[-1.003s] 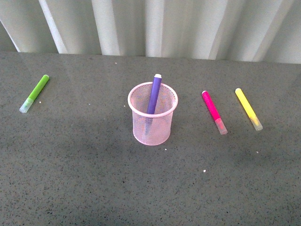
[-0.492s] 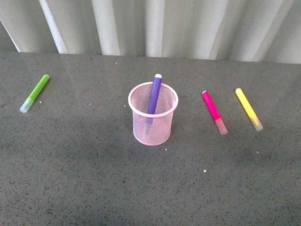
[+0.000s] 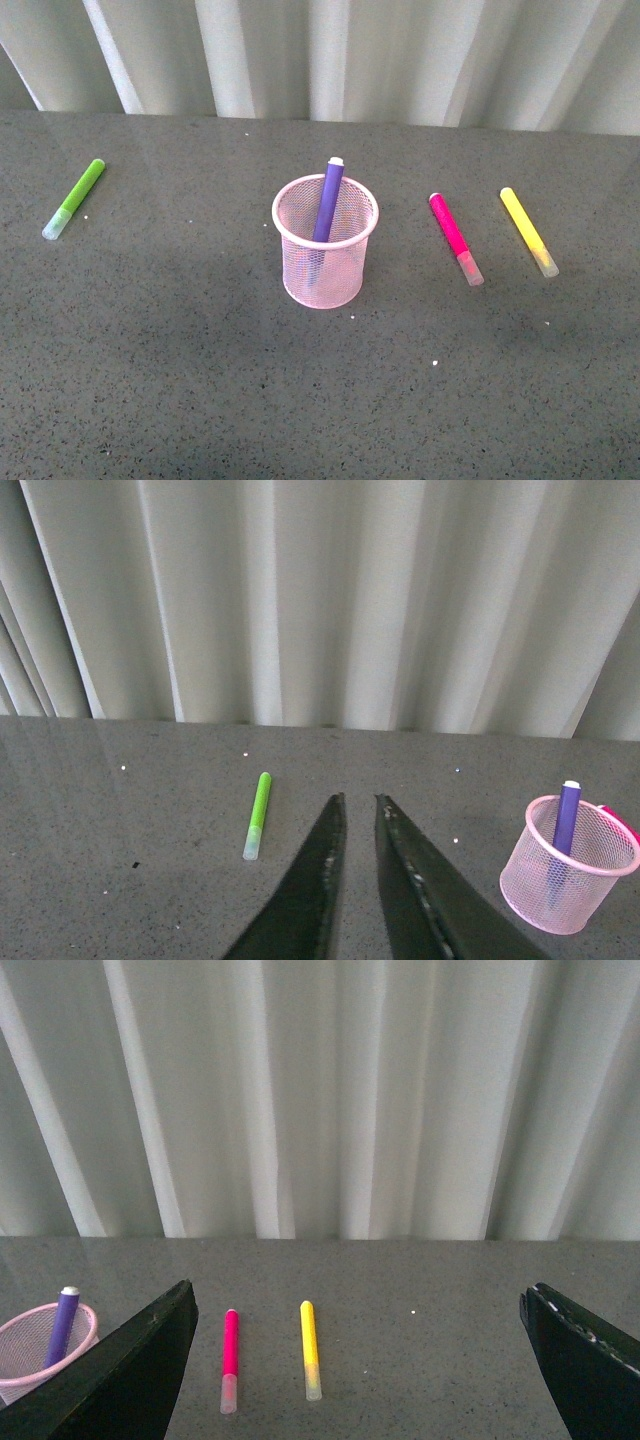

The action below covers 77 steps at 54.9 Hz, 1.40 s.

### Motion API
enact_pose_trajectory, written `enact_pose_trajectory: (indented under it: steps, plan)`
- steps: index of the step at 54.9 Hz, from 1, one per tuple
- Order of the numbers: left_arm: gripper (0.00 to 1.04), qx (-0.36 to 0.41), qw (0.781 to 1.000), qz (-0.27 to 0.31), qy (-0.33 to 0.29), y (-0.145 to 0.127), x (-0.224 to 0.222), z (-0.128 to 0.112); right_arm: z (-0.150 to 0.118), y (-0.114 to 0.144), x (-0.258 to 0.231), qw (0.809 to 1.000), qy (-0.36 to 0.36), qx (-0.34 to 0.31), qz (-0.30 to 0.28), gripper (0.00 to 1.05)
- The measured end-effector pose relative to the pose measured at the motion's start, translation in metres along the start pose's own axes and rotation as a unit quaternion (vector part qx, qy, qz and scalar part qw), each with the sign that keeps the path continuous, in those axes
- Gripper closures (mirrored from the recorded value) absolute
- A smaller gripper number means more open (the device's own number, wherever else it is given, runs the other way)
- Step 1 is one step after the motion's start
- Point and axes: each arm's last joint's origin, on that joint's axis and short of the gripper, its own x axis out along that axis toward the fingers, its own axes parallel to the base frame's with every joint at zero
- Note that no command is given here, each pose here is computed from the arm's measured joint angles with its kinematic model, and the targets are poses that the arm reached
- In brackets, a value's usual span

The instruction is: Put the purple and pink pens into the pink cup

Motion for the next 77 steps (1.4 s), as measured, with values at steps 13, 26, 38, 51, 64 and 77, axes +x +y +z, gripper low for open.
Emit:
enact_pose_trajectory:
  steps: [13,26,38,51,64,77]
  plan:
    - [0.41,0.0,1.0,0.0,0.0,0.0,0.0,0.0,0.008,0.009,0.001,0.985,0.123,0.034,0.115,0.07]
    - [0.05,0.001,1.0,0.0,0.0,0.0,0.0,0.0,0.144,0.005,0.03,0.992,-0.014,0.055,0.117,0.07]
    - [0.07,0.001,1.0,0.0,0.0,0.0,0.0,0.0,0.17,0.009,0.146,0.998,0.003,0.05,0.024,0.07]
    - [0.07,0.001,1.0,0.0,0.0,0.0,0.0,0.0,0.064,0.04,0.276,0.949,0.312,0.03,0.001,0.07]
    - [0.07,0.001,1.0,0.0,0.0,0.0,0.0,0.0,0.002,0.061,0.313,0.895,0.445,0.033,-0.001,0.07]
    - [0.07,0.001,1.0,0.0,0.0,0.0,0.0,0.0,-0.038,0.074,0.327,0.862,0.504,0.044,-0.006,0.07]
